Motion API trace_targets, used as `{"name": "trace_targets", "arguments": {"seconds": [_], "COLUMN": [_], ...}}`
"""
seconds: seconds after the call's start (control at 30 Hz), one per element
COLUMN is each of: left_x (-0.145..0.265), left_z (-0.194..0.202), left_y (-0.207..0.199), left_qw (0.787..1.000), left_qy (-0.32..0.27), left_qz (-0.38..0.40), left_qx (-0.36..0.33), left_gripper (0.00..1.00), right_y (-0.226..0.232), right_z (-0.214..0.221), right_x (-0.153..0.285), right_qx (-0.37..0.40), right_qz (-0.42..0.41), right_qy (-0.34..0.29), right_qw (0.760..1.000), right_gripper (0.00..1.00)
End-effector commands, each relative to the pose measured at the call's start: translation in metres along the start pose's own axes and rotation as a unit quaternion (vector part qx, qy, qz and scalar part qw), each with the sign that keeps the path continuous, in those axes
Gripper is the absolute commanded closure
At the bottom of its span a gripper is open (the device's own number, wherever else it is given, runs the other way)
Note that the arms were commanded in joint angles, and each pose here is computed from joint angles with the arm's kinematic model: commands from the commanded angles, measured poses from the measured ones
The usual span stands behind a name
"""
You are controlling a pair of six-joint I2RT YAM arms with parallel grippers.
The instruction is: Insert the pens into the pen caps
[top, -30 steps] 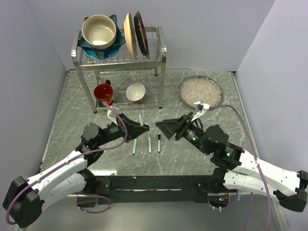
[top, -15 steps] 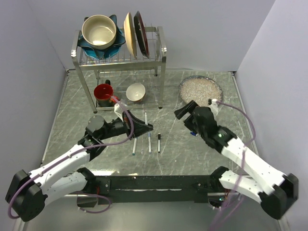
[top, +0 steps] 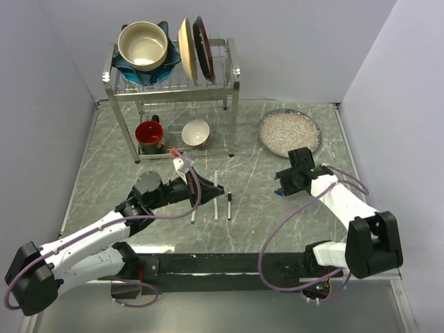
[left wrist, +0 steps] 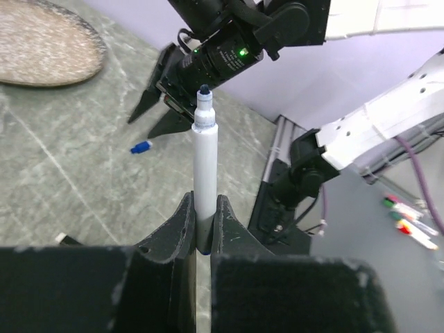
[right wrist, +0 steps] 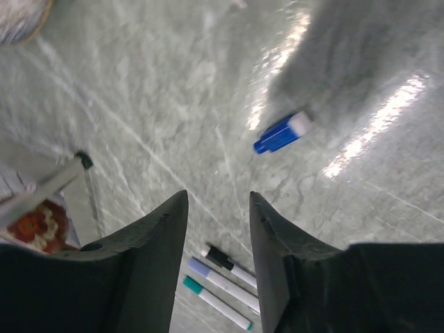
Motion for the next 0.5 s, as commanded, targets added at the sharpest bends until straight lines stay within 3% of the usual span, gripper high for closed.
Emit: {"name": "trace_targets", "arguments": {"seconds": [0.0, 0.47], "left_x": [0.002, 0.003], "left_z": [0.004, 0.025], "left_y": [0.010, 0.021], "left_qw": [0.998, 0.997], "left_qy": [-0.024, 0.002], "left_qz": [-0.041, -0.052], "left_qx": [-0.044, -0.065], "left_gripper": [0.99, 0.99], "right_y": [-0.003, -0.010], "right_z": [-0.004, -0.012], "right_x": [-0.009, -0.040], "right_qx": [-0.048, -0.067], "right_qz": [0.044, 0.099], "right_qy": [0.014, 0.014], "right_qw": [0.998, 0.993], "right_gripper": [0.52, 0.54]}}
Point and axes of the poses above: each gripper's point midway between its finger pads, its own x axis back along the fingers, its own y axis along the line the jaws close on, z = x × y, the point moved 6 cm from there along x, back along the fingers, and after that the axes turned 1 degree about x, right-handed, at the moved point
